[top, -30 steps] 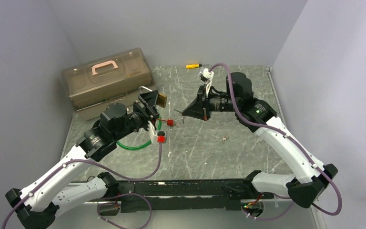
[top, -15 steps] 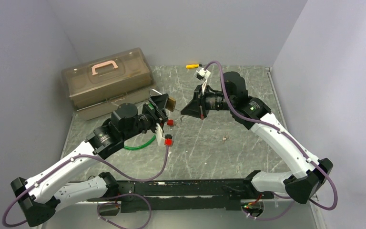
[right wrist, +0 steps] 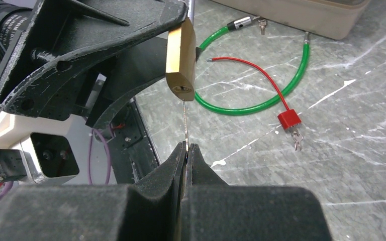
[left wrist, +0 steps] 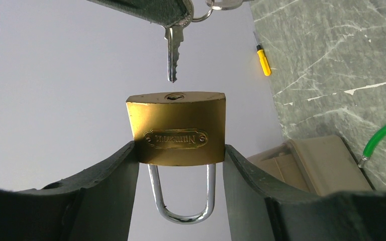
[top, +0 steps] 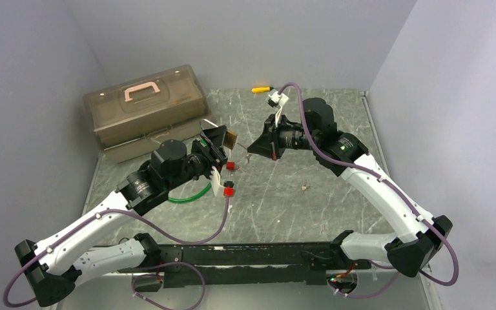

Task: Unlock with the key
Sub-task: Unlock the lock.

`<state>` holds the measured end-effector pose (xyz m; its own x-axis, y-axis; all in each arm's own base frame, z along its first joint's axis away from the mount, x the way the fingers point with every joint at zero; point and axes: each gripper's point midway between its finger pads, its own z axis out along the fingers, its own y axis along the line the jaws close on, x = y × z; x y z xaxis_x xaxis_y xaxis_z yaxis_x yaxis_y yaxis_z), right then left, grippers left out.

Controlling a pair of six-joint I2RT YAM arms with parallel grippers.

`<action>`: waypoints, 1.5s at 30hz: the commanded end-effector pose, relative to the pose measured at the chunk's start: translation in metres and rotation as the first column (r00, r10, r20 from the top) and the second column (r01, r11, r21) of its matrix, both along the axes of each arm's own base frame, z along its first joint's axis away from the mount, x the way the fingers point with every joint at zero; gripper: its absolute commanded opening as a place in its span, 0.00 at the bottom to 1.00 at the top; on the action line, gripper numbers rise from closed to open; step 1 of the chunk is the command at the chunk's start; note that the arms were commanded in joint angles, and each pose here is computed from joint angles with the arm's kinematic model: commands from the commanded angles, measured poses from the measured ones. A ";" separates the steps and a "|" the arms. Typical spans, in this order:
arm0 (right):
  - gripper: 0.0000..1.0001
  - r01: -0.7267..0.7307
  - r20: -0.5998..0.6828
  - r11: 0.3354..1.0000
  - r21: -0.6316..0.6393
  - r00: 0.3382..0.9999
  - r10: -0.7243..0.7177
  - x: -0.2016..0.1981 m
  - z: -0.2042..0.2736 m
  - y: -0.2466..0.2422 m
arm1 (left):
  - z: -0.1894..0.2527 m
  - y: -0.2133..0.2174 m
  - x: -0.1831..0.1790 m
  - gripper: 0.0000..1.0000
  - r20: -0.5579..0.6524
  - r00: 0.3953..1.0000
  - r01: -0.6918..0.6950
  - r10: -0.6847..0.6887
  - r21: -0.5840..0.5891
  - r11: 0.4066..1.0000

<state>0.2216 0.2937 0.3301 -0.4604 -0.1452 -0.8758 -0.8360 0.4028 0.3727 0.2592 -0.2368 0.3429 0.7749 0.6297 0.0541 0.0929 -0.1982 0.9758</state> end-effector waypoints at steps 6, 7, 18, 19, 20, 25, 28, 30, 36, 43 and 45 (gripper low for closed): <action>0.00 0.047 0.006 0.999 0.014 0.999 -0.047 0.006 0.013 -0.001 | 0.037 0.002 0.002 0.00 0.132 0.991 -0.012 0.021 -0.073 0.997; 0.00 0.048 0.006 0.999 0.018 0.999 -0.048 0.006 0.014 -0.002 | 0.037 0.004 0.003 0.00 0.133 0.991 -0.025 0.034 -0.072 0.997; 0.00 0.085 -0.008 0.996 0.029 0.996 -0.085 0.013 0.012 0.000 | 0.050 0.016 0.020 0.00 0.110 0.978 -0.168 0.177 -0.089 0.982; 0.00 0.089 -0.003 0.996 0.030 0.996 -0.089 0.014 0.014 0.000 | 0.052 0.019 0.022 0.00 0.101 0.973 -0.200 0.209 -0.091 0.976; 0.00 0.091 0.002 0.995 0.029 0.996 -0.092 0.015 0.016 0.000 | 0.053 0.020 0.022 0.00 0.096 0.968 -0.225 0.232 -0.082 0.971; 0.00 0.079 -0.003 0.996 0.041 0.997 -0.079 0.015 0.021 0.003 | 0.064 0.017 0.017 0.00 0.137 0.948 -0.277 0.288 -0.095 0.956; 0.00 0.082 0.001 0.996 0.043 0.997 -0.082 0.014 0.024 0.002 | 0.072 0.012 0.008 0.00 0.239 0.934 -0.238 0.267 -0.143 0.961; 0.00 0.087 0.014 0.995 0.048 0.996 -0.087 0.013 0.027 0.000 | 0.069 0.011 0.004 0.00 0.258 0.934 -0.217 0.248 -0.144 0.965; 0.00 0.073 0.034 0.996 0.057 0.997 -0.075 0.008 0.032 -0.003 | 0.062 0.009 -0.002 0.00 0.276 0.936 -0.177 0.216 -0.159 0.971; 0.00 0.068 0.041 0.996 0.057 0.997 -0.070 0.005 0.031 -0.004 | 0.054 0.010 -0.002 0.00 0.270 0.938 -0.182 0.218 -0.155 0.971; 0.00 0.063 0.038 0.996 0.057 0.997 -0.065 0.006 0.031 -0.003 | 0.054 0.010 -0.002 0.00 0.270 0.938 -0.182 0.218 -0.155 0.971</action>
